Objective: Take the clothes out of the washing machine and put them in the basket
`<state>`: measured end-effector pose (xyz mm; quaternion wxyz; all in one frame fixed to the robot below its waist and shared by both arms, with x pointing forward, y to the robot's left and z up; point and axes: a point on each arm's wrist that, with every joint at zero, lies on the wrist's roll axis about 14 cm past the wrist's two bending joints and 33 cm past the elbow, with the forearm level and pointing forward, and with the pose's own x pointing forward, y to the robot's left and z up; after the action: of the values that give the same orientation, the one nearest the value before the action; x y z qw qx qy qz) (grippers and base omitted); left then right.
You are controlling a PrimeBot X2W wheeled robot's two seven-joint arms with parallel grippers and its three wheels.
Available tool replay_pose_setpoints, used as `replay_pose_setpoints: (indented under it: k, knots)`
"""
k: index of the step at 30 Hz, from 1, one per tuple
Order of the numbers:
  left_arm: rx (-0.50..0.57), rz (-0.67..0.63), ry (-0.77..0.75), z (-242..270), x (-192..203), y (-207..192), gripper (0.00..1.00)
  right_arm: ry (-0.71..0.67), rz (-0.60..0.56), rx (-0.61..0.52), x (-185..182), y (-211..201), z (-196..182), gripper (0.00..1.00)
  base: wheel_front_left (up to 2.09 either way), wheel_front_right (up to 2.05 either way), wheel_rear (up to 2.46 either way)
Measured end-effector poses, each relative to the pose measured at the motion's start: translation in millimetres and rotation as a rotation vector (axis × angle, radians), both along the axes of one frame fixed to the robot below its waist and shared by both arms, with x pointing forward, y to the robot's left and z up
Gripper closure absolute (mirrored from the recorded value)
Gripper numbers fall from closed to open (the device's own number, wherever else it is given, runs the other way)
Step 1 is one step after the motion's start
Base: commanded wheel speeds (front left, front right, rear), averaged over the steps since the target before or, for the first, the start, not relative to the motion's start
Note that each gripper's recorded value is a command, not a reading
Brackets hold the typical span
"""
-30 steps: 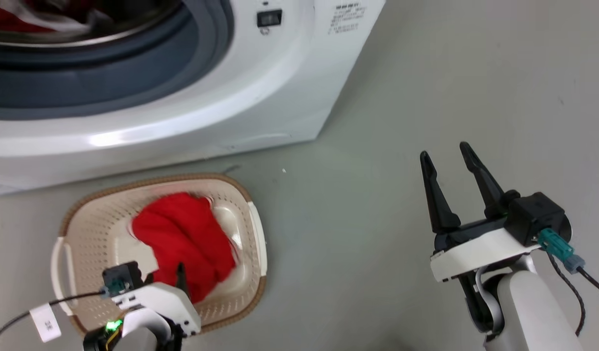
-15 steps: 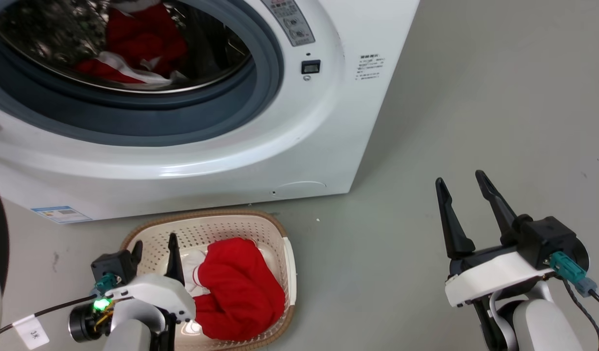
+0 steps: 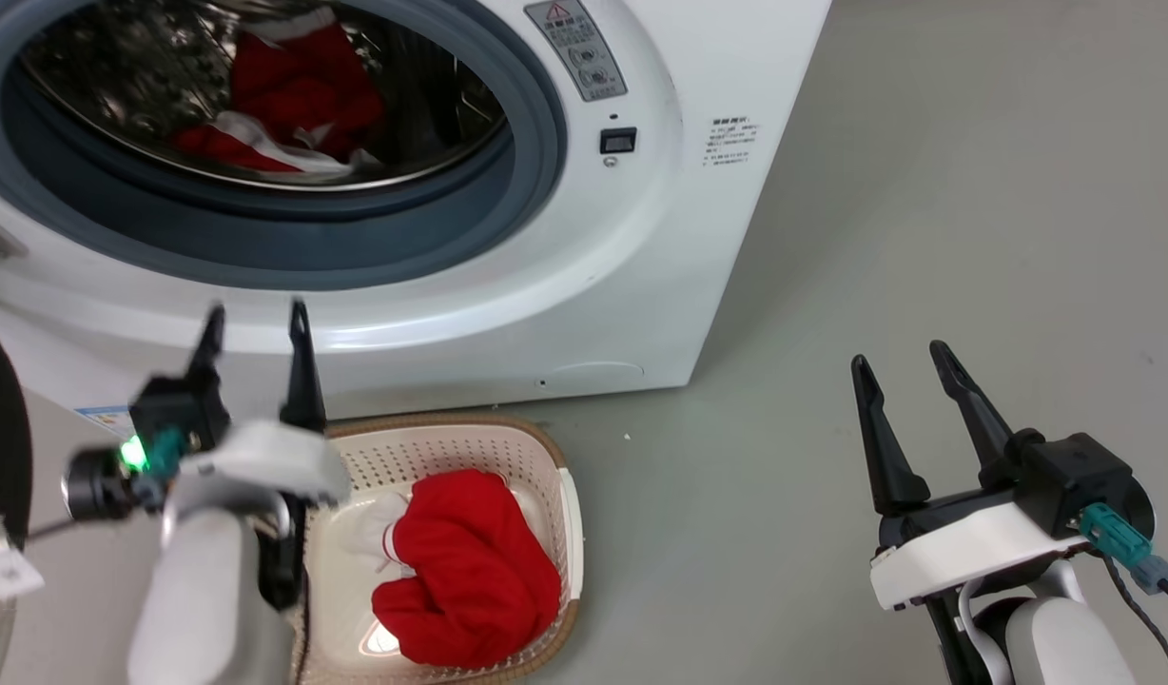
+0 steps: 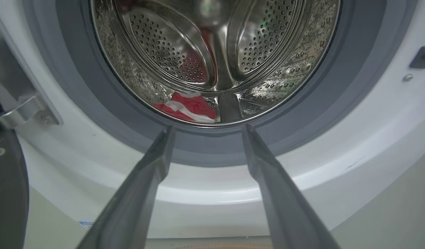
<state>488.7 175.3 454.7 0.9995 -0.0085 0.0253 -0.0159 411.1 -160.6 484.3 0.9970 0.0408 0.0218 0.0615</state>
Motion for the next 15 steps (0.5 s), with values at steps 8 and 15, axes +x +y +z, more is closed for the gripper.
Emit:
replay_pose_setpoints:
  k: [8,15]
  knots:
    - [0.135,-0.073,-0.047,17.0,72.1,-0.3,0.00,0.021,-0.026,0.018,12.9,-8.6,-15.8,0.00,0.00,0.00,0.00]
    - [0.245,-0.124,-0.008,11.3,137.6,-1.4,0.00,0.074,-0.080,0.041,19.3,-26.0,-45.1,0.00,0.00,0.00,0.00]
